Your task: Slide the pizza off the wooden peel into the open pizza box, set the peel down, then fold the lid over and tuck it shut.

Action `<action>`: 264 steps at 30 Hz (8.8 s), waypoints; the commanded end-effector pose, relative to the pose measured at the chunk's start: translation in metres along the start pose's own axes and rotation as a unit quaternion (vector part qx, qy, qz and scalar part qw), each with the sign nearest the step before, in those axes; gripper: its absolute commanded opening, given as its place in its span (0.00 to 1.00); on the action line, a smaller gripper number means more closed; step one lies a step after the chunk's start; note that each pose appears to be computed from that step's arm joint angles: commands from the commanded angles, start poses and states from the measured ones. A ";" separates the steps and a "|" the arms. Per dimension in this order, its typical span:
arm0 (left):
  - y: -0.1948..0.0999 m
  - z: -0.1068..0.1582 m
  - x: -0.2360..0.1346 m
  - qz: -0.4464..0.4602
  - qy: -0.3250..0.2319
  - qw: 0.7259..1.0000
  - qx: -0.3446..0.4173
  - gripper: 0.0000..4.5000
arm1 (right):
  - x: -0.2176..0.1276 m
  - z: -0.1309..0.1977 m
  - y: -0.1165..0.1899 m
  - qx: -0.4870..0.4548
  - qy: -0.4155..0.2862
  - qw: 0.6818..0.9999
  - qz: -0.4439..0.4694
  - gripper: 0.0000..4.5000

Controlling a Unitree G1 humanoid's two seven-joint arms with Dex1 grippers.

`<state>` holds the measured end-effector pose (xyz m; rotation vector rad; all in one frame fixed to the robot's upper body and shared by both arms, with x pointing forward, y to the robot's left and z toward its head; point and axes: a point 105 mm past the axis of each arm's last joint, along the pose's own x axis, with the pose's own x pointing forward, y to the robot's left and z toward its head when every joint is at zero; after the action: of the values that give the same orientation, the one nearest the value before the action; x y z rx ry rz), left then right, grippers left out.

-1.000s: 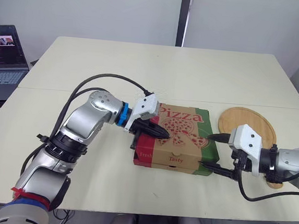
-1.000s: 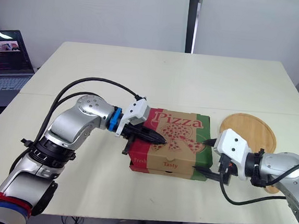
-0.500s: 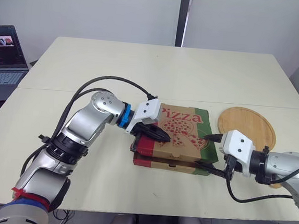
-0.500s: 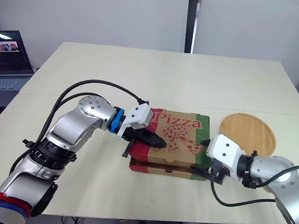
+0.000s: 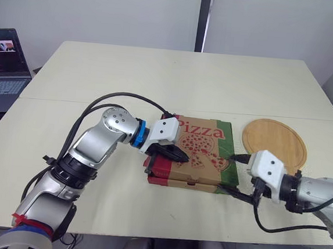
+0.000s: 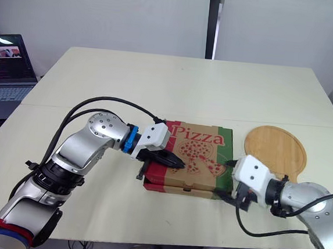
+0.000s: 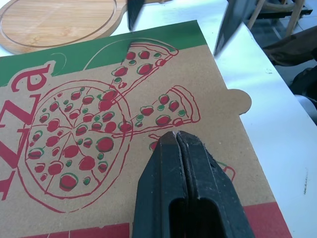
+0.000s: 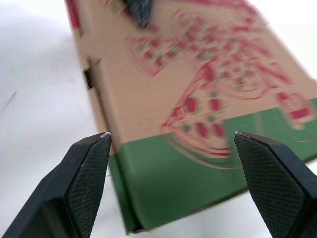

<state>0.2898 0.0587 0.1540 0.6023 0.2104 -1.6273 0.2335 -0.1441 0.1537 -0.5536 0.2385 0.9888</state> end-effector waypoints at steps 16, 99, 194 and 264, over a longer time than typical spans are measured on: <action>0.007 0.010 -0.009 0.046 -0.030 0.998 -0.002 0.00 | 0.061 0.021 -0.002 -0.009 -0.056 0.998 0.013 0.20; -0.016 -0.031 -0.040 0.119 0.036 0.992 -0.022 0.00 | 0.073 0.024 0.003 -0.046 -0.062 0.994 0.078 0.01; 0.020 -0.052 -0.028 0.232 -0.023 0.965 -0.121 0.00 | 0.035 -0.023 -0.030 -0.062 -0.017 0.997 -0.046 0.01; -0.079 -0.160 -0.192 0.546 0.103 0.803 -0.216 0.00 | -0.116 -0.123 -0.112 0.025 0.087 0.959 -0.267 0.01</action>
<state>0.2593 0.3198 0.0907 0.3985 0.3370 -0.3389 0.2699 -0.3448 0.1221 -0.5906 0.2945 0.4022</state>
